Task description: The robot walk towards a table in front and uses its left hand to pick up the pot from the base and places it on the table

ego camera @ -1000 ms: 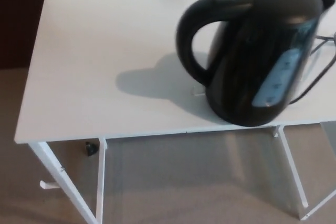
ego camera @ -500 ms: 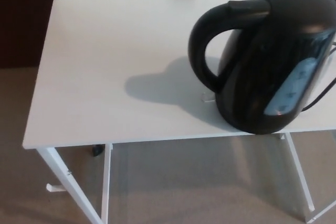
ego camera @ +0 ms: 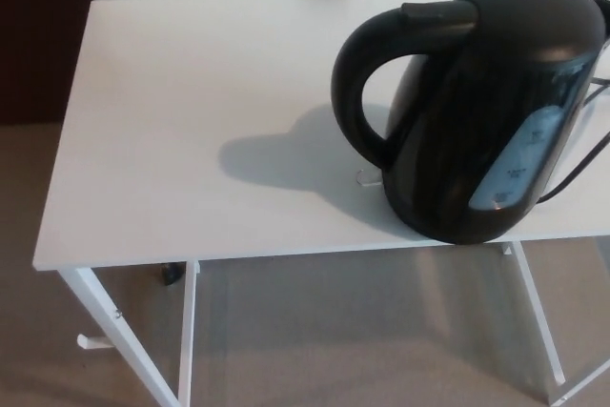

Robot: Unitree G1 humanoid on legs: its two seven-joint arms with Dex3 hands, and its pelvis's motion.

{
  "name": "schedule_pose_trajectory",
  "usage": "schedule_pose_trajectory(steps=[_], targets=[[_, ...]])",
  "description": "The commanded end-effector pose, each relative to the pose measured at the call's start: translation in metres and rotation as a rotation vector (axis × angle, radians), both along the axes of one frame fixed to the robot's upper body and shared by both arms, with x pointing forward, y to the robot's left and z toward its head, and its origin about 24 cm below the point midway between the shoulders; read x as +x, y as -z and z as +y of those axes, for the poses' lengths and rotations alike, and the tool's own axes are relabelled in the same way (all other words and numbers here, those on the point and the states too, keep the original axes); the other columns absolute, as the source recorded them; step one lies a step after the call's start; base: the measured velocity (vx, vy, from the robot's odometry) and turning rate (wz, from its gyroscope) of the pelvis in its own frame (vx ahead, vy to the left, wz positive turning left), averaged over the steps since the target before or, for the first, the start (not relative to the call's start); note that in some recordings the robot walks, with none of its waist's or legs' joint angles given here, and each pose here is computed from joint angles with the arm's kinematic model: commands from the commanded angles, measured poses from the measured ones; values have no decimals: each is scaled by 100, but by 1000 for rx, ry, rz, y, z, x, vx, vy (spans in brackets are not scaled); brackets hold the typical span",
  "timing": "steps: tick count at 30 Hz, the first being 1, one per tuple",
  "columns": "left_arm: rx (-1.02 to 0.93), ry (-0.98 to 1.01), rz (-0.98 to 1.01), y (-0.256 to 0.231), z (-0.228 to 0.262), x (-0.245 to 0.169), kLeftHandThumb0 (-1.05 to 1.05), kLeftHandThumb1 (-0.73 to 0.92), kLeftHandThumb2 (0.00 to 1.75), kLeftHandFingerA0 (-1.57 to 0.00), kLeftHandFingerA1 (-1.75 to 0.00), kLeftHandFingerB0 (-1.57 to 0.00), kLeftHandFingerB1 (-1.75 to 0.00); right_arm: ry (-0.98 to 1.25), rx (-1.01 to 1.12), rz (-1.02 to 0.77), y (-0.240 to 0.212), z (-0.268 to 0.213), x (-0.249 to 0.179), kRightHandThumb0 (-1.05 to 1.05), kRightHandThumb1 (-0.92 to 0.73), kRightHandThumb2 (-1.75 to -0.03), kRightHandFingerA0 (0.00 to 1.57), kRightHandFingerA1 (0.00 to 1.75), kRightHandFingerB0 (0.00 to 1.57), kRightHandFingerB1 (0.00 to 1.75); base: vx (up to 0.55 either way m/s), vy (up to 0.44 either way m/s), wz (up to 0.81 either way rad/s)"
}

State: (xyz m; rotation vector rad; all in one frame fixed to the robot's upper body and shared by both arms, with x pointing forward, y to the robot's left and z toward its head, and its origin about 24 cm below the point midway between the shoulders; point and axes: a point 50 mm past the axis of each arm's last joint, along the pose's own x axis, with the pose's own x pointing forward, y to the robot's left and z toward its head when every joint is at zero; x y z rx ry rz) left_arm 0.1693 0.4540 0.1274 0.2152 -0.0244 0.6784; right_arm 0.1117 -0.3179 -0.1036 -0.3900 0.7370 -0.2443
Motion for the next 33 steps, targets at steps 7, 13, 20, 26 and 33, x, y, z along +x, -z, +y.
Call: schedule_pose_trajectory(steps=[7, 13, 20, 26, 33], targets=[[189, 741, -290, -108, -176, 86, -9, 24, 80, -17, -56, -13, -54, -8, -14, -38, -7, -5, 5, -38, -55, -57, 50, 39, 34, 36, 0, 0, 0], [176, 965, -183, -73, -250, 110, -19, 29, 84, -8, -50, -7, -50, -16, -15, -35, -6, -2, 9, -38, -54, -57, 51, 39, 34, 36, 0, 0, 0], [227, 1025, -77, -50, -294, 126, -40, 38, 59, -22, -38, -10, -31, -31, -29, -32, -5, 0, 9, -39, -53, -56, 53, 39, 34, 36, 0, 0, 0], [218, 1065, -2, -37, -314, 140, -25, 33, 86, -1, -48, 0, -47, -36, -21, -40, -6, 2, 10, -40, -53, -56, 52, 39, 35, 35, 0, 0, 0], [211, 1069, 47, -32, -323, 151, -26, 28, 84, 0, -48, 0, -48, -39, -19, -39, -6, 2, 12, -40, -54, -57, 50, 39, 33, 35, 0, 0, 0]])
